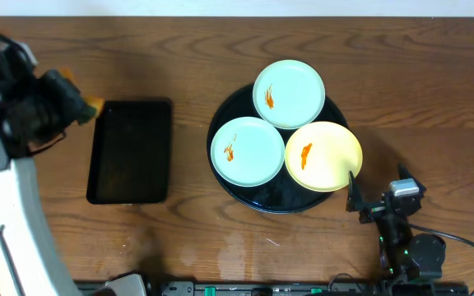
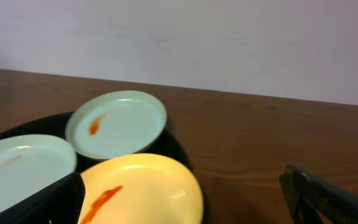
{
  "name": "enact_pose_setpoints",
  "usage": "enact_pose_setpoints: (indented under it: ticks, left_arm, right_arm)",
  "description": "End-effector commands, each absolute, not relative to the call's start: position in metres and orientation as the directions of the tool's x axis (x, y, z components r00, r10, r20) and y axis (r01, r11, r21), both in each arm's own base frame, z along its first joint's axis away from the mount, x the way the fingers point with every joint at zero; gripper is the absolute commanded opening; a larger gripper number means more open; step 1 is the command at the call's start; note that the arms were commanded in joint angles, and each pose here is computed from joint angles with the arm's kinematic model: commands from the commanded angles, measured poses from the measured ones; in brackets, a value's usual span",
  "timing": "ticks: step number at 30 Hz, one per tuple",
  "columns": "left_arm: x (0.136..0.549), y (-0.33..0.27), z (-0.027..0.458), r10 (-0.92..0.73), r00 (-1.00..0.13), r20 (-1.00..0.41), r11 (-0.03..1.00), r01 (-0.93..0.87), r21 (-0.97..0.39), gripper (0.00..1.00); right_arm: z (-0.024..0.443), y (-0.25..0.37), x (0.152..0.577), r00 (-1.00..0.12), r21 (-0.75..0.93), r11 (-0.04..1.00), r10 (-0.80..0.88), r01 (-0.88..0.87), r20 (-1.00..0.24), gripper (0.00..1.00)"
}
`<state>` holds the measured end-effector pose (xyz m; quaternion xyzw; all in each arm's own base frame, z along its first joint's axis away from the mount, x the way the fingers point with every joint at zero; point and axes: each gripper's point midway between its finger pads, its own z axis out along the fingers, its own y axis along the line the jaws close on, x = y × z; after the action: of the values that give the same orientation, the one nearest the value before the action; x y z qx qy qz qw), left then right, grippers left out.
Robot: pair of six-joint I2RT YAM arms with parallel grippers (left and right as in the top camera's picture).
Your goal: Clean dirty plates on tray and stack at the side
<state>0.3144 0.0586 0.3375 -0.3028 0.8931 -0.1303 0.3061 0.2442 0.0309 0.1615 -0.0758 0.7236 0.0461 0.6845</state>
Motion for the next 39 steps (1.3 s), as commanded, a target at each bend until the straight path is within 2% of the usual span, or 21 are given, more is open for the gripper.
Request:
enact_pose_setpoints:
  ticks: [1, 3, 6, 9, 12, 14, 16, 20, 23, 26, 30, 33, 35, 36, 39]
  left_arm:
    - [0.323, 0.031, 0.279, -0.572, -0.773, -0.275, 0.787, -0.422, -0.450, 0.08]
    - [0.324, 0.012, 0.260, -0.478, -0.848, -0.229, 0.816, -0.332, -0.473, 0.07]
    - [0.326, 0.005, 0.238, -0.435, -0.881, -0.183, 0.833, -0.317, -0.453, 0.07]
    - [0.332, 0.011, 0.230, -0.432, -0.882, -0.187, 0.847, -0.326, -0.419, 0.08]
    - [0.337, 0.027, 0.227, -0.437, -0.867, -0.238, 0.873, -0.345, -0.344, 0.07]
    - [0.338, 0.028, 0.230, -0.436, -0.864, -0.253, 0.875, -0.341, -0.344, 0.08]
    - [0.339, 0.029, 0.233, -0.435, -0.859, -0.270, 0.877, -0.337, -0.342, 0.07]
    - [0.350, 0.045, 0.235, -0.459, -0.823, -0.334, 0.881, -0.374, -0.290, 0.08]
    - [0.361, 0.063, 0.238, -0.482, -0.780, -0.398, 0.876, -0.422, -0.235, 0.08]
    - [0.371, 0.067, 0.236, -0.485, -0.768, -0.419, 0.875, -0.424, -0.235, 0.08]
    - [0.372, 0.064, 0.221, -0.520, -0.776, -0.357, 0.854, -0.456, -0.251, 0.08]
    - [0.372, 0.048, 0.222, -0.518, -0.794, -0.317, 0.846, -0.421, -0.327, 0.08]
    - [0.376, 0.040, 0.233, -0.513, -0.788, -0.342, 0.842, -0.384, -0.378, 0.07]
    - [0.377, 0.041, 0.237, -0.511, -0.782, -0.357, 0.844, -0.379, -0.379, 0.07]
    - [0.374, 0.050, 0.244, -0.511, -0.762, -0.398, 0.854, -0.395, -0.339, 0.07]
  right_arm:
    - [0.160, 0.020, 0.246, -0.053, -0.077, 0.990, -0.084, -0.117, -0.995, 0.99]
    - [0.159, 0.020, 0.245, -0.056, -0.078, 0.990, -0.085, -0.118, -0.995, 0.99]
    - [0.182, 0.019, 0.246, 0.037, -0.081, 0.991, -0.077, -0.103, -0.996, 0.99]
    - [0.212, 0.042, 0.239, 0.147, -0.011, 0.970, 0.025, -0.242, -0.989, 0.99]
    - [0.245, 0.071, 0.222, 0.286, -0.087, 0.913, 0.033, -0.397, -0.958, 0.99]
    - [0.260, 0.076, 0.214, 0.331, -0.116, 0.899, 0.034, -0.422, -0.943, 0.99]
    - [0.270, 0.080, 0.209, 0.331, -0.128, 0.886, 0.031, -0.445, -0.943, 0.99]
    - [0.286, 0.082, 0.208, 0.253, -0.180, 0.878, -0.071, -0.443, -0.965, 0.99]
    - [0.298, 0.082, 0.209, 0.136, -0.211, 0.865, -0.166, -0.455, -0.977, 0.99]
    - [0.314, 0.082, 0.212, 0.012, -0.193, 0.854, -0.214, -0.483, -0.977, 0.99]
    - [0.340, 0.099, 0.209, -0.135, -0.079, 0.797, -0.198, -0.599, -0.971, 0.99]
    - [0.361, 0.124, 0.202, -0.194, 0.062, 0.687, -0.117, -0.724, -0.974, 0.99]
    - [0.362, 0.136, 0.202, -0.246, 0.148, 0.615, -0.078, -0.775, -0.966, 0.99]
    - [0.365, 0.139, 0.206, -0.248, 0.163, 0.595, -0.063, -0.787, -0.967, 0.99]
    - [0.367, 0.135, 0.230, -0.391, 0.350, 0.626, 0.078, -0.697, -0.917, 0.97]
